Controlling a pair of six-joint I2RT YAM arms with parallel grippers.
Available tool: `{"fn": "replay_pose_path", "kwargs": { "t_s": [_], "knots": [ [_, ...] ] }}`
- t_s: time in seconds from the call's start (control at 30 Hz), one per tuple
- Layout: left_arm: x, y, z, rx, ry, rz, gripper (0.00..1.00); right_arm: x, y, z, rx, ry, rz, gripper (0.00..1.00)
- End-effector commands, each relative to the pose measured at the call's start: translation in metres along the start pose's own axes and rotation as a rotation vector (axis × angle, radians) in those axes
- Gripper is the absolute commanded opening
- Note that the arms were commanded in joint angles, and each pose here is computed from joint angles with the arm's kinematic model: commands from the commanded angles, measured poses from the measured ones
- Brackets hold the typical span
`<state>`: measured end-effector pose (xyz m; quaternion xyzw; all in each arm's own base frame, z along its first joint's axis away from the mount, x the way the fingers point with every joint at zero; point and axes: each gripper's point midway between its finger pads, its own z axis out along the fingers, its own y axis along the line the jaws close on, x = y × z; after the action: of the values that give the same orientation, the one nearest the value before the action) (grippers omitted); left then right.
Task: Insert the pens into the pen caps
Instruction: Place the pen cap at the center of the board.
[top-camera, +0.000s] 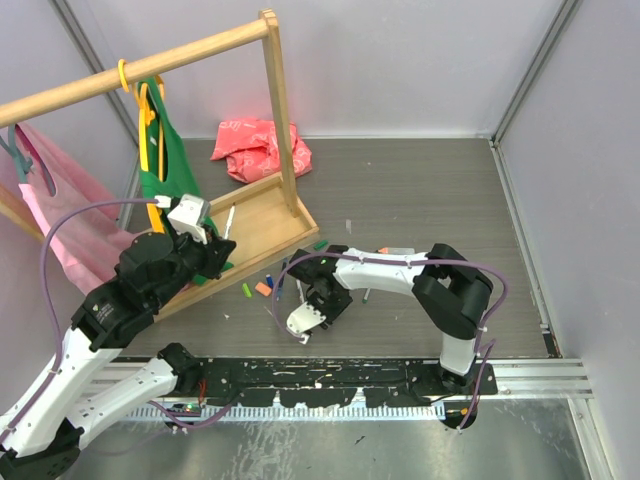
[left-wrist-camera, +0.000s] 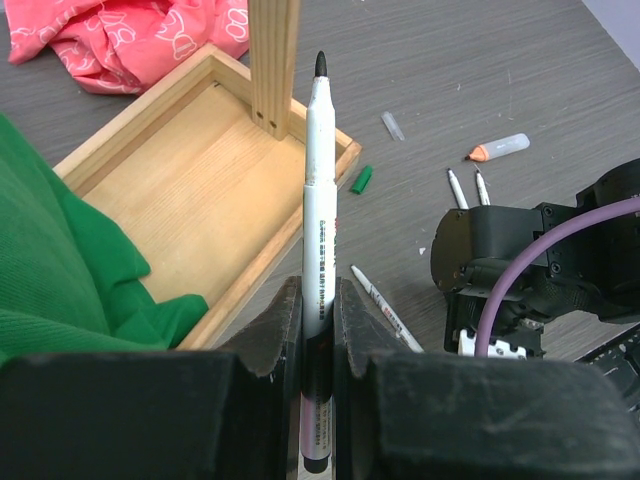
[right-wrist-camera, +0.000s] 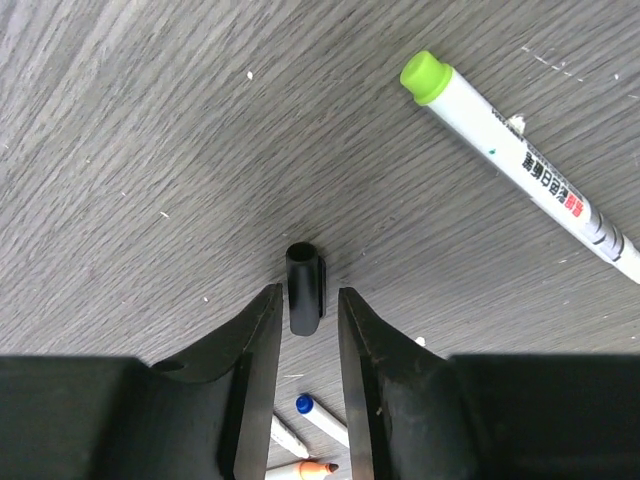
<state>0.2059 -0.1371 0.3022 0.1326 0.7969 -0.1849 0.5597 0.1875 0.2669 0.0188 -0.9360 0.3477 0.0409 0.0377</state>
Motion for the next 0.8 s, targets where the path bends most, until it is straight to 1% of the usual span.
{"fn": "replay_pose_path", "kwargs": {
  "t_s": [0.0, 0.2, 0.3, 0.37, 0.43, 0.5, 0.53, 0.57, 0.6, 0.63, 0.67, 0.7, 0.73, 0.77],
  "knots": [
    [-0.018, 0.002, -0.006, -0.010, -0.054, 0.005, 0.00, -0.001, -0.001, -0.003, 0.019, 0.002, 0.002, 0.36],
    [-0.018, 0.002, -0.005, -0.012, -0.050, 0.005, 0.00, -0.013, -0.008, -0.025, 0.082, -0.058, -0.003, 0.42],
    [-0.019, 0.003, -0.006, -0.016, -0.054, 0.007, 0.00, -0.025, -0.010, -0.044, 0.147, -0.126, 0.007, 0.42],
    [-0.019, 0.005, -0.007, -0.024, -0.059, 0.007, 0.00, -0.037, -0.010, -0.058, 0.207, -0.197, 0.019, 0.43],
    [-0.019, 0.007, -0.007, -0.033, -0.065, 0.005, 0.00, -0.050, -0.013, -0.074, 0.308, -0.299, 0.078, 0.44],
    [-0.018, 0.008, -0.007, -0.040, -0.071, -0.001, 0.00, -0.063, -0.016, -0.086, 0.388, -0.432, 0.170, 0.45],
    [-0.017, 0.009, -0.006, -0.043, -0.075, -0.007, 0.00, -0.069, -0.017, -0.094, 0.425, -0.517, 0.255, 0.48],
    [-0.017, 0.008, -0.005, -0.043, -0.074, -0.010, 0.00, -0.074, -0.020, -0.103, 0.467, -0.610, 0.322, 0.53],
    [-0.016, 0.008, -0.005, -0.043, -0.073, -0.012, 0.00, -0.078, -0.023, -0.116, 0.513, -0.702, 0.369, 0.54],
    [-0.015, 0.008, -0.004, -0.041, -0.069, -0.014, 0.00, -0.080, -0.022, -0.120, 0.555, -0.774, 0.410, 0.55],
    [-0.015, 0.007, -0.003, -0.037, -0.066, -0.013, 0.00, -0.077, -0.028, -0.130, 0.643, -0.824, 0.475, 0.55],
    [-0.015, 0.006, -0.002, -0.035, -0.063, -0.014, 0.00, -0.077, -0.035, -0.151, 0.737, -0.895, 0.522, 0.57],
    [-0.013, 0.006, -0.001, -0.032, -0.059, -0.013, 0.00, -0.069, -0.036, -0.153, 0.812, -0.918, 0.588, 0.58],
    [-0.013, 0.005, -0.001, -0.029, -0.058, -0.013, 0.00, -0.064, -0.038, -0.164, 0.878, -0.958, 0.641, 0.59]
  ]
}}
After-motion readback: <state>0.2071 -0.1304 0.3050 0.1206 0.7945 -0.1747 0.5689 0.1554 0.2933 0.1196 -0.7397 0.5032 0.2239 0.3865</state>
